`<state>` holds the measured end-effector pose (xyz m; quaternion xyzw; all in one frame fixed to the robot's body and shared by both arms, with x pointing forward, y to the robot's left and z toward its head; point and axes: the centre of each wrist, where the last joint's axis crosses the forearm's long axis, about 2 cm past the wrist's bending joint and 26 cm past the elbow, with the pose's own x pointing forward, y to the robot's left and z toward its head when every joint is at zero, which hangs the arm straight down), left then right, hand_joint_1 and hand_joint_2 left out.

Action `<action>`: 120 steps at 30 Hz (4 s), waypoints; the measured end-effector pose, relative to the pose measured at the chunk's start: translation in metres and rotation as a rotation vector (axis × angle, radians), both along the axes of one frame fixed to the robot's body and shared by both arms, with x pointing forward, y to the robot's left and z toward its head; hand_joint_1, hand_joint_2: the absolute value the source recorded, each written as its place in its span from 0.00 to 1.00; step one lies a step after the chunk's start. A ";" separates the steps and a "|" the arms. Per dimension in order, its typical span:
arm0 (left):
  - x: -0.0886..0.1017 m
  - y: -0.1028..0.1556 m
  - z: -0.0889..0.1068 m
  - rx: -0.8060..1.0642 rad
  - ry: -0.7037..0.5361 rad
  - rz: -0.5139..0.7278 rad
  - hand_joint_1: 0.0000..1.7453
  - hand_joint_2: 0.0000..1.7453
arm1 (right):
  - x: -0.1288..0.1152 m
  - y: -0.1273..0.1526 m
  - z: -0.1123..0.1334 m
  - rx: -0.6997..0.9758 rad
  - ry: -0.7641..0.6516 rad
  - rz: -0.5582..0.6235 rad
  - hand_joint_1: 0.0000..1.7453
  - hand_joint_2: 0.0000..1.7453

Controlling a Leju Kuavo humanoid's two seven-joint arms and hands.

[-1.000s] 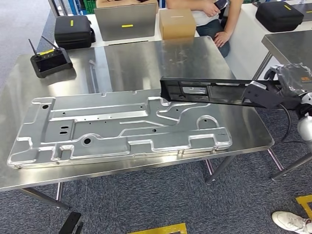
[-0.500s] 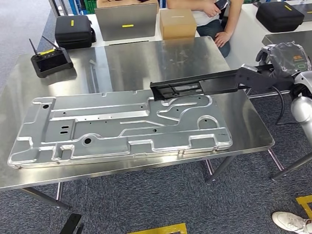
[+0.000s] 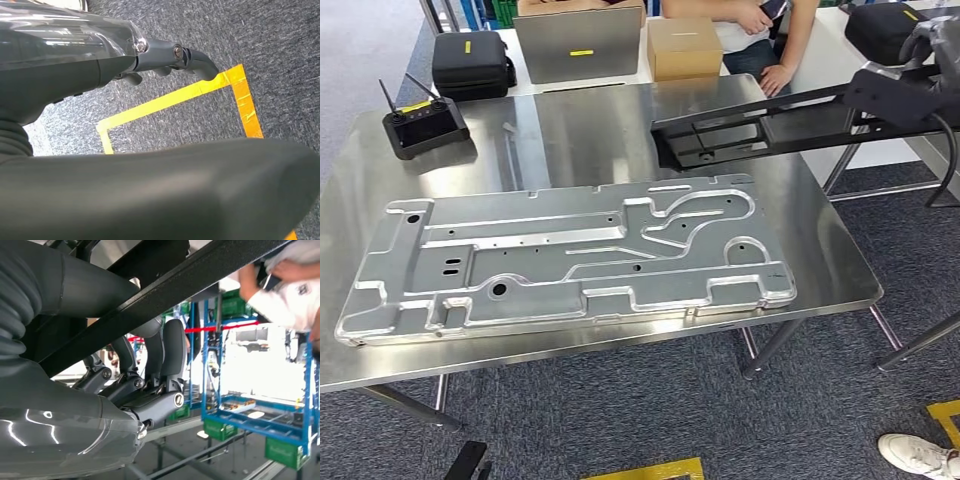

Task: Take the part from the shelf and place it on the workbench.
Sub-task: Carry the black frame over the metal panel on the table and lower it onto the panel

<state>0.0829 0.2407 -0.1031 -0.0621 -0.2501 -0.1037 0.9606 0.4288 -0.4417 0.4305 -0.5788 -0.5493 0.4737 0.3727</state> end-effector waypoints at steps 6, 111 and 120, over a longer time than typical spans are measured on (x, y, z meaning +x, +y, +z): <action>-0.001 0.000 0.000 -0.001 -0.001 0.002 0.00 1.00 | -0.001 -0.010 0.035 -0.010 -0.036 -0.046 1.00 1.00; -0.010 0.044 -0.004 0.107 -0.019 -0.031 0.00 1.00 | 0.066 0.117 -0.110 0.216 0.093 0.182 1.00 1.00; -0.009 0.045 -0.004 0.111 -0.026 -0.027 0.00 1.00 | 0.064 0.118 -0.114 0.224 0.098 0.182 1.00 1.00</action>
